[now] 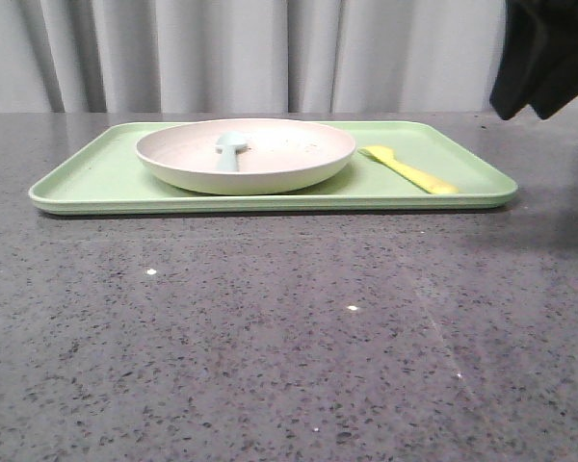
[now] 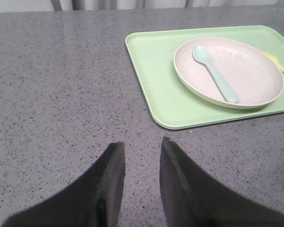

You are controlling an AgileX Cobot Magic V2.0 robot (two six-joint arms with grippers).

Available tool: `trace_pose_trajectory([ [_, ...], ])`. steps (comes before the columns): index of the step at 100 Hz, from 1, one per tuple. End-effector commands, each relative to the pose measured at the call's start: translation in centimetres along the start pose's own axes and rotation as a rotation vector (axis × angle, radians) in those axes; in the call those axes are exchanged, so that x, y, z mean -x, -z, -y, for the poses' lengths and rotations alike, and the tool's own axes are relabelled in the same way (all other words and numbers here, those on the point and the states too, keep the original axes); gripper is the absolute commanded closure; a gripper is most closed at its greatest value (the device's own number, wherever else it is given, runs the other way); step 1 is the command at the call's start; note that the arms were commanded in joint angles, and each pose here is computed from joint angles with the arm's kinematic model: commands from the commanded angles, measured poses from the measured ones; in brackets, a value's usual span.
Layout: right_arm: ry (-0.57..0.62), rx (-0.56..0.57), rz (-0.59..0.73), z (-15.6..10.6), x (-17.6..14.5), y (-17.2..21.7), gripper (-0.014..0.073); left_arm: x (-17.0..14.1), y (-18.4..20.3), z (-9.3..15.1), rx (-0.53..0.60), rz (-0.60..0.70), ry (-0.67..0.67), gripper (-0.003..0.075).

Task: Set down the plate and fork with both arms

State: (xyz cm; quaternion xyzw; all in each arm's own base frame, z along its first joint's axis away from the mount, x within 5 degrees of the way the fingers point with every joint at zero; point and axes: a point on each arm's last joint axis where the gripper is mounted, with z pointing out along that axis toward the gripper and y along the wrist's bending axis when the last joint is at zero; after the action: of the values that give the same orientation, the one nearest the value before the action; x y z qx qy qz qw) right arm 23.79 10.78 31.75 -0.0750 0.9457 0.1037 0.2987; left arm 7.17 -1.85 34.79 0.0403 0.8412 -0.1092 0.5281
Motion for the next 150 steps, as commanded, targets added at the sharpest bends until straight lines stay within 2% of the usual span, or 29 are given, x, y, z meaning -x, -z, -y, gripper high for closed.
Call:
trace_pose_trajectory([
  [1, 0.000, 0.041, 0.163, 0.2, 0.0, 2.5, 0.0359, 1.4, 0.4, 0.3, -0.026, 0.103, 0.009, 0.0535],
  [12, 0.011, 0.049, 0.232, 0.7, -1.6, 3.7, 0.0370, 1.4, 0.4, 0.3, -0.026, 0.103, 0.009, 0.0535],
  [20, 0.024, 0.046, 0.263, 1.1, -2.9, 4.6, 0.0426, 1.4, 0.4, 0.3, -0.026, 0.104, 0.009, 0.0545],
  [27, 0.026, 0.050, 0.287, 1.4, -4.0, 5.2, 0.0489, 1.5, 0.4, 0.3, -0.026, 0.106, 0.009, 0.0586],
  [44, 0.026, 0.072, 0.369, 2.0, -6.3, 7.0, 0.0608, 1.5, 0.4, 0.3, -0.027, 0.110, 0.009, 0.0741],
  [55, 0.027, 0.087, 0.432, 2.4, -7.7, 8.1, 0.0649, 1.5, 0.4, 0.3, -0.028, 0.110, 0.011, 0.0741],
  [77, 0.041, 0.108, 0.562, 3.3, -10.8, 9.7, 0.0654, 0.2, -0.3, 0.1, -0.026, 0.101, 0.011, 0.0741],
  [109, 0.041, 0.135, 0.683, 4.3, -14.4, 10.9, 0.0654, -2.4, 0.3, -0.3, -0.039, 0.162, 0.016, 0.0741],
  [130, 0.058, 0.133, 0.759, 4.7, -15.5, 12.0, 0.0654, -3.3, 1.6, -0.4, -0.049, 0.220, 0.015, 0.0741],
  [150, 0.057, 0.130, 0.751, 4.8, -15.6, 12.0, 0.0654, -3.5, 2.1, -0.4, -0.051, 0.232, 0.015, 0.0741],
])
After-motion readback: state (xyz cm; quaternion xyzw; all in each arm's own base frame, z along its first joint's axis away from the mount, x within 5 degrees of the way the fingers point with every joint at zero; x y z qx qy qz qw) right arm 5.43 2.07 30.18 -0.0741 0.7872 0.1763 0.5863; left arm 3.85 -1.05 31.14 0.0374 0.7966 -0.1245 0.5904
